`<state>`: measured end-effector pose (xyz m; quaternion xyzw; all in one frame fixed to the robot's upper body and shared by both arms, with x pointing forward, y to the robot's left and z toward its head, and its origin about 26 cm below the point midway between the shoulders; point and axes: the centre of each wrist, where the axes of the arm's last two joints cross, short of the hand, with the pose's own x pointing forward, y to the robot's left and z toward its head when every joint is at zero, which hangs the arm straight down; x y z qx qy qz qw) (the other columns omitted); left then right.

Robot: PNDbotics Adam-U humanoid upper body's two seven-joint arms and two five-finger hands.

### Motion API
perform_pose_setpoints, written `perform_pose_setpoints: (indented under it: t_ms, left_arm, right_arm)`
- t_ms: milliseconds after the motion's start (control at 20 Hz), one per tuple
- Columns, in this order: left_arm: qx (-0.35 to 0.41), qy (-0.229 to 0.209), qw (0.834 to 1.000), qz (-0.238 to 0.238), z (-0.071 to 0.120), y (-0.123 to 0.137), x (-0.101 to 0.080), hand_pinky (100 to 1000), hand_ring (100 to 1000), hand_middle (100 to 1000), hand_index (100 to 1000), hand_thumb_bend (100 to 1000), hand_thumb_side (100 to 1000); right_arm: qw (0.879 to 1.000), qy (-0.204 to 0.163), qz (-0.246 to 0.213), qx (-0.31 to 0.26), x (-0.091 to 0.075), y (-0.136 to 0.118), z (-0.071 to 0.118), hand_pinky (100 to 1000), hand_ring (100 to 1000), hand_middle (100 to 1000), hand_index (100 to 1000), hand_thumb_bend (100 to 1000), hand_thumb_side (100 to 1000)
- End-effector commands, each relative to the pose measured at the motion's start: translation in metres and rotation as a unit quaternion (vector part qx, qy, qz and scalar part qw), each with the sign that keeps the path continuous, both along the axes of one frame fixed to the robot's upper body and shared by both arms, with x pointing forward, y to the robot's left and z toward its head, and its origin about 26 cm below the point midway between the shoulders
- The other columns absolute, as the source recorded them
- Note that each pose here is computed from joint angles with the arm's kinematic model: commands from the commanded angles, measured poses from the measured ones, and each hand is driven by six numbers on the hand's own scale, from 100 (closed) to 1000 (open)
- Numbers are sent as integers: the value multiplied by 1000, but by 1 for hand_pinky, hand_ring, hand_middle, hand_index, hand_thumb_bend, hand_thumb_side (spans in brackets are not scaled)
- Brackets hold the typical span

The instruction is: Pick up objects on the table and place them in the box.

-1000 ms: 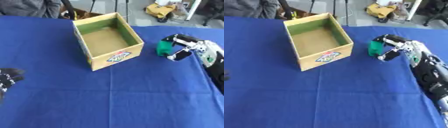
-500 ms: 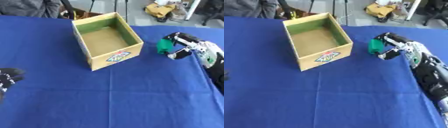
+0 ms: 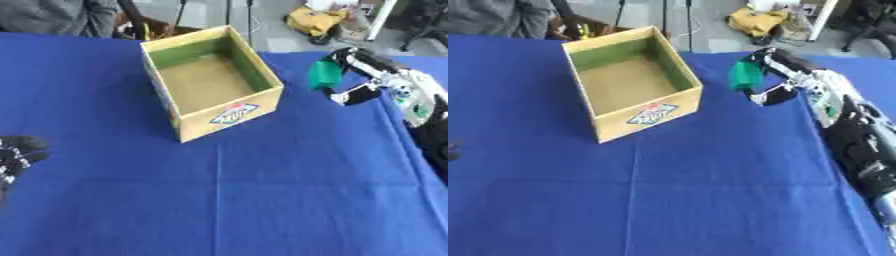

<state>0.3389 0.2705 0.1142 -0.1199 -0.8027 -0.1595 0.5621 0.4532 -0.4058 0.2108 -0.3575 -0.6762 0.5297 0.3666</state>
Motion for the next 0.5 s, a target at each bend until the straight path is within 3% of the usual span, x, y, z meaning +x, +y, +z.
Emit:
perform_pose_setpoints:
  t_ms: [50, 300, 500]
  left_arm:
    - [1, -12, 1000, 1, 8, 1, 0, 832, 789, 595, 670, 419, 1000]
    - [0, -9, 1000, -3, 6, 0, 0, 832, 789, 595, 670, 420, 1000]
    - [-1, -8, 1000, -11, 6, -4, 0, 832, 789, 594, 670, 422, 1000]
  right_arm:
    - [999, -48, 23, -6, 0, 8, 41, 609, 617, 222, 317, 110, 100]
    - [996, -60, 67, 0, 12, 46, 64, 612, 618, 224, 321, 108, 100]
    - [995, -42, 90, -8, 23, 70, 61, 614, 621, 227, 327, 100, 100]
